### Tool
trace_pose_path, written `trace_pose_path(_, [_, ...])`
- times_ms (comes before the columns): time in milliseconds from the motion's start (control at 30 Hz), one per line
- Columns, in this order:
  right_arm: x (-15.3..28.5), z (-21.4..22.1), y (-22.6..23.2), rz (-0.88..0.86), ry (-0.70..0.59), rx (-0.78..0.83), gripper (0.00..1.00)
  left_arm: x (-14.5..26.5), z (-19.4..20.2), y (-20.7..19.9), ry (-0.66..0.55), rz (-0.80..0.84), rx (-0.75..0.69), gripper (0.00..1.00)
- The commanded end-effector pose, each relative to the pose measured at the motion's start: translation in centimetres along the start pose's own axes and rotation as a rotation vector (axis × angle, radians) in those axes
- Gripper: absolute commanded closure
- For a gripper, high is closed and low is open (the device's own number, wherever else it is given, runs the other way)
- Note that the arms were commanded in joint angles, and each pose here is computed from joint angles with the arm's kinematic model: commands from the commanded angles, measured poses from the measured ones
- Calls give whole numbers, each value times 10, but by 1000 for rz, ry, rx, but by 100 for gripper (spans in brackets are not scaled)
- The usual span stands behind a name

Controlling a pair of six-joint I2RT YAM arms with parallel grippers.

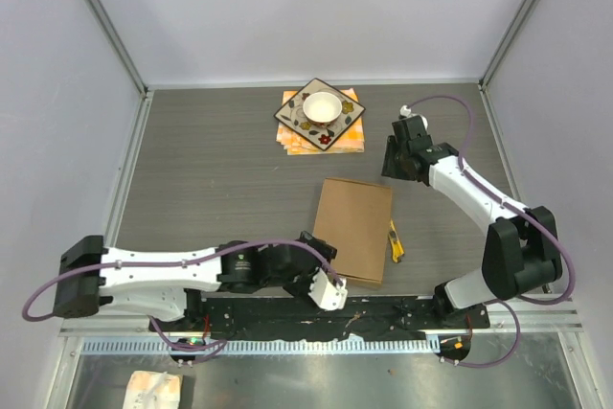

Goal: Unpack the express box
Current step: Adjust the express box at the center of the board.

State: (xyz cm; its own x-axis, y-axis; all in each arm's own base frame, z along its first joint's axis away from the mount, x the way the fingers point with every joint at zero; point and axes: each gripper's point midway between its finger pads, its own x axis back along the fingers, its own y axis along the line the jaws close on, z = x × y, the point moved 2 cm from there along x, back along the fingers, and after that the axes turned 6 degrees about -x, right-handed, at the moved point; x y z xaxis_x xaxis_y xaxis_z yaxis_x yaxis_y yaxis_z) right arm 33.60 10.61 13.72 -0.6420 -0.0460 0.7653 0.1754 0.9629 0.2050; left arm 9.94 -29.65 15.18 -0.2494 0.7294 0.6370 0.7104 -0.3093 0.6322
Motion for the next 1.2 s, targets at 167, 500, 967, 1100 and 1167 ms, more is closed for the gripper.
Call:
trace_pose_path(167, [-23, 28, -20, 38, 63, -42, 65, -49, 38, -2, 156, 8, -86, 10])
trace_pose_path(500, [-21, 72, -18, -45, 166, -32, 81, -47, 114, 62, 406, -190, 103, 14])
trace_pose_path(967, [15, 130, 52, -189, 237, 67, 89, 12, 183, 64, 549, -284, 397, 15])
trace_pose_path(1100, [25, 150, 64, -208, 259, 94, 90, 34, 209, 73, 583, -317, 526, 14])
trace_pose_path(1167, [26, 157, 64, -199, 269, 89, 90, 45, 217, 80, 583, -345, 600, 14])
